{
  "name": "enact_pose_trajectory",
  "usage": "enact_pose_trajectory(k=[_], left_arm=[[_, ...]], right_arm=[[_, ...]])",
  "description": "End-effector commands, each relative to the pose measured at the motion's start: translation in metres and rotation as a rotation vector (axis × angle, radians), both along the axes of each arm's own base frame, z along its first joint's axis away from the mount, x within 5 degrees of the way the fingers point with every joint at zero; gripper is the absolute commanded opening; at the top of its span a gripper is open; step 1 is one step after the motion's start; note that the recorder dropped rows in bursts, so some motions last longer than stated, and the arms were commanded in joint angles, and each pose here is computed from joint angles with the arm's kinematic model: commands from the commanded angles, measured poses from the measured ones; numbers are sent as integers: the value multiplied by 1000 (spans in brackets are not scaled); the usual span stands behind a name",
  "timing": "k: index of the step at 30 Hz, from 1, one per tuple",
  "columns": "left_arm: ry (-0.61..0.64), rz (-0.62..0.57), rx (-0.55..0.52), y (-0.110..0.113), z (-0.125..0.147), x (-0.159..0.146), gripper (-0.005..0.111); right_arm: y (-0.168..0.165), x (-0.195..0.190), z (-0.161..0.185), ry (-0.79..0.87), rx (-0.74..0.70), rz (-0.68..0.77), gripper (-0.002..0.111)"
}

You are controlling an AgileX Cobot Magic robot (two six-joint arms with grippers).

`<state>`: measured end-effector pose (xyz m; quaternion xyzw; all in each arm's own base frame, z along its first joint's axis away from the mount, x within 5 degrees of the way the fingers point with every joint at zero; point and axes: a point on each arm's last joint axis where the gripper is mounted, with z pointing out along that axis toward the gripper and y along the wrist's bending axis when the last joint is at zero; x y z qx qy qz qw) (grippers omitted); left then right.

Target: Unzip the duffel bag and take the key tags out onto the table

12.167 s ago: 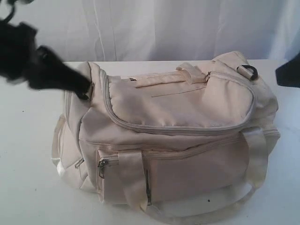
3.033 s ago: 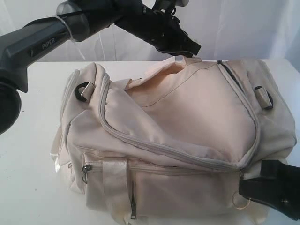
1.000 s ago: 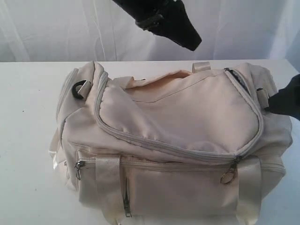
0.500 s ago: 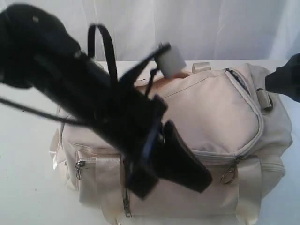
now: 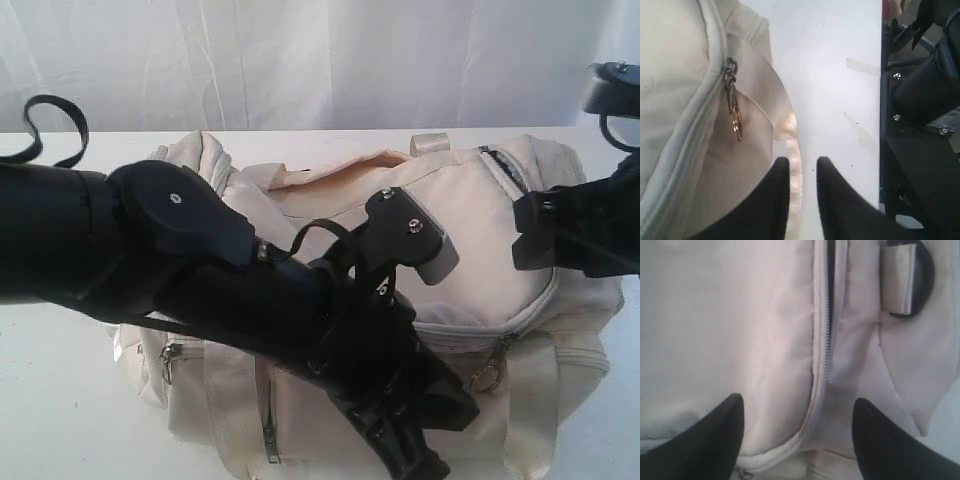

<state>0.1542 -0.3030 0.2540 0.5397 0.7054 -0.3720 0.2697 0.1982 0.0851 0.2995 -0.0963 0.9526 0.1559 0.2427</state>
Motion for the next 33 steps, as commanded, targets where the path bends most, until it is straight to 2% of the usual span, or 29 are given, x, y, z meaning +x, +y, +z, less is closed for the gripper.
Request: enact_pose_trajectory(k=[1,6,13,16,19,24,30,33], left_arm=[[23,16,23,-4,-13,1,48],[7,43,43,-7,-22,7,57],[-93,-17,38,-8,-25,9,57],[-132,-43,10,-10,-23,9,57],[-184,-78,-14,-11,-21,9,57],[-191,-83,-18,-12,-22,9,57],[-106,-52,-13,-18,-37,11,57],[-112,21,3,-19,-43,18,57]], right_arm=[[6,7,-6,24,33,19,59],[9,14,-16,65,22,17,59],[13,22,-31,129,16,10,56],[15,25,-36,158,20,7,46],[17,25,-39,190,42,1,31],[18,24,-37,198,60,-1,11],[19,24,-30,189,63,8,3],[19,24,-28,191,65,10,3]])
